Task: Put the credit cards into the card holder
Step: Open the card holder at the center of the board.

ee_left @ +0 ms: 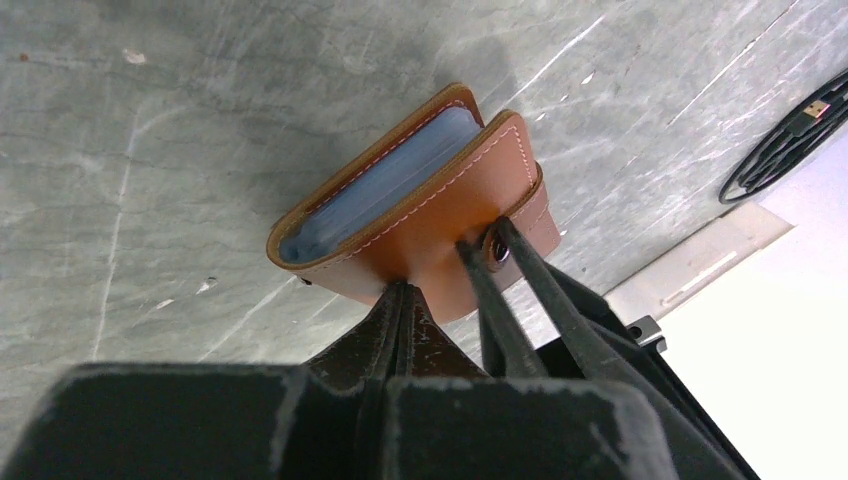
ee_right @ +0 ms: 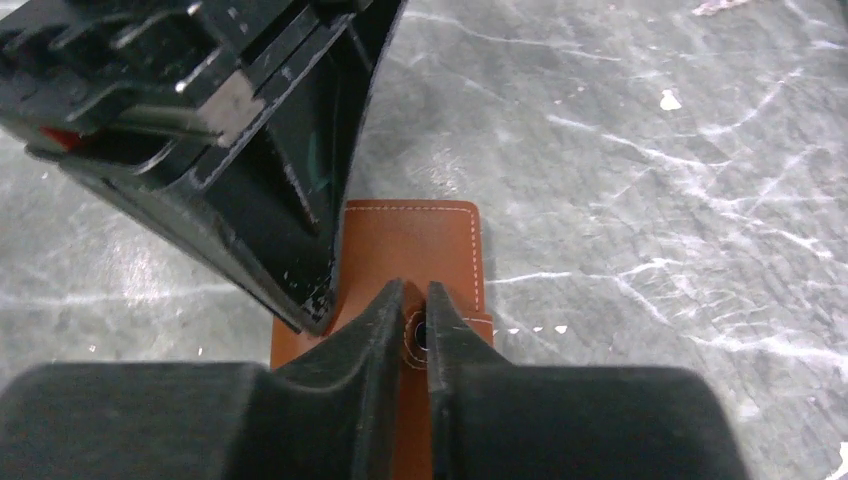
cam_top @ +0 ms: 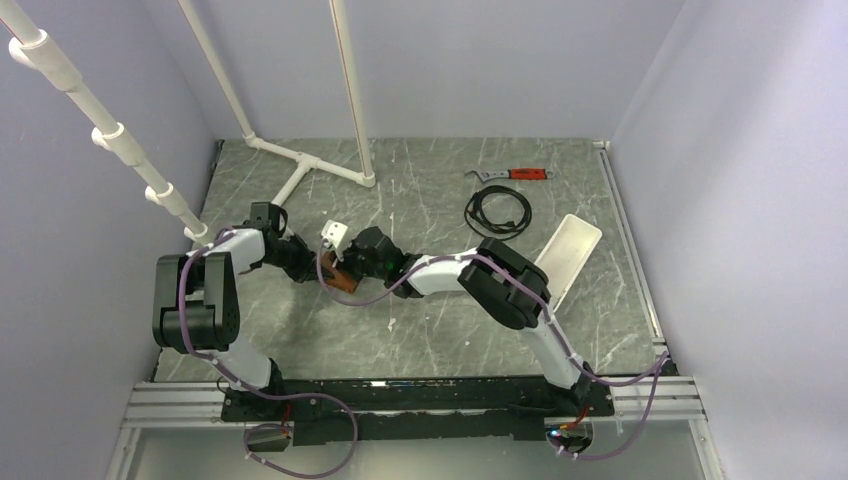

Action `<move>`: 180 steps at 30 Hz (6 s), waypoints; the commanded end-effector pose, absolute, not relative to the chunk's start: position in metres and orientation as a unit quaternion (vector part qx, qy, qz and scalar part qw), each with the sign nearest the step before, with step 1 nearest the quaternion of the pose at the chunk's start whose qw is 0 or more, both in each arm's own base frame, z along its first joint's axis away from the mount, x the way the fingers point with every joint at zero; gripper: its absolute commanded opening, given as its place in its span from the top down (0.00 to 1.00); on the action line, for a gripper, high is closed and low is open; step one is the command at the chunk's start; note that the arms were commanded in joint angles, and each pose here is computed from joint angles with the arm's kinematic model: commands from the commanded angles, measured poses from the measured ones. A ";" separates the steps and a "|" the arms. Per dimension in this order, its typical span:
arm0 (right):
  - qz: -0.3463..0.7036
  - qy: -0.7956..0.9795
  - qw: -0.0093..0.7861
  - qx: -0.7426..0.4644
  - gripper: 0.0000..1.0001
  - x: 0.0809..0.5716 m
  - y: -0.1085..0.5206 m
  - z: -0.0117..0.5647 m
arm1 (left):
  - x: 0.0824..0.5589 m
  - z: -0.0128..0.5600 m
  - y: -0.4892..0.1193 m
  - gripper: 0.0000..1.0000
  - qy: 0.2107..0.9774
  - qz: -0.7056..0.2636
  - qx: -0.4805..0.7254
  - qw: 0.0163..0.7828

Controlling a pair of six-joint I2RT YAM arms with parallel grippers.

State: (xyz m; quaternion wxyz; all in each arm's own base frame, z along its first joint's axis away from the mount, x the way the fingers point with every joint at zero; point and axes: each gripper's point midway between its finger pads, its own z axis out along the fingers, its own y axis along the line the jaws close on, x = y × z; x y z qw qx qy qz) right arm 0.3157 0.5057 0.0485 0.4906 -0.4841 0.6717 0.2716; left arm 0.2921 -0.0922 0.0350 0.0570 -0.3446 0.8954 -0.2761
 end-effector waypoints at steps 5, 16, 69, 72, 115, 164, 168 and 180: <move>0.207 0.702 0.567 -0.378 1.00 0.353 0.475 0.051 | 0.278 0.012 -0.065 1.00 0.916 -0.187 -0.352 0.049; 0.508 0.738 0.399 -0.196 1.00 0.367 0.466 0.102 | 0.279 0.005 -0.062 1.00 0.922 -0.179 -0.340 0.043; 0.336 0.873 0.341 -0.091 1.00 0.399 0.375 0.035 | 0.287 0.068 -0.092 0.30 0.898 -0.301 -0.277 0.162; 0.297 0.887 0.338 -0.106 1.00 0.405 0.366 0.019 | 0.291 0.064 -0.096 0.31 0.897 -0.314 -0.270 0.152; 0.418 0.774 0.362 -0.308 1.00 0.292 0.469 0.100 | 0.326 0.068 -0.149 0.30 0.925 -0.327 -0.158 0.110; 0.288 0.808 0.397 -0.327 0.18 0.314 0.455 0.063 | 0.297 0.044 -0.110 0.57 0.924 -0.288 -0.228 0.106; 0.273 0.817 0.390 -0.326 0.20 0.317 0.454 0.050 | 0.297 0.043 -0.110 0.57 0.924 -0.289 -0.227 0.105; 0.311 0.823 0.371 -0.296 0.53 0.312 0.448 0.042 | 0.298 0.047 -0.110 0.57 0.925 -0.289 -0.222 0.109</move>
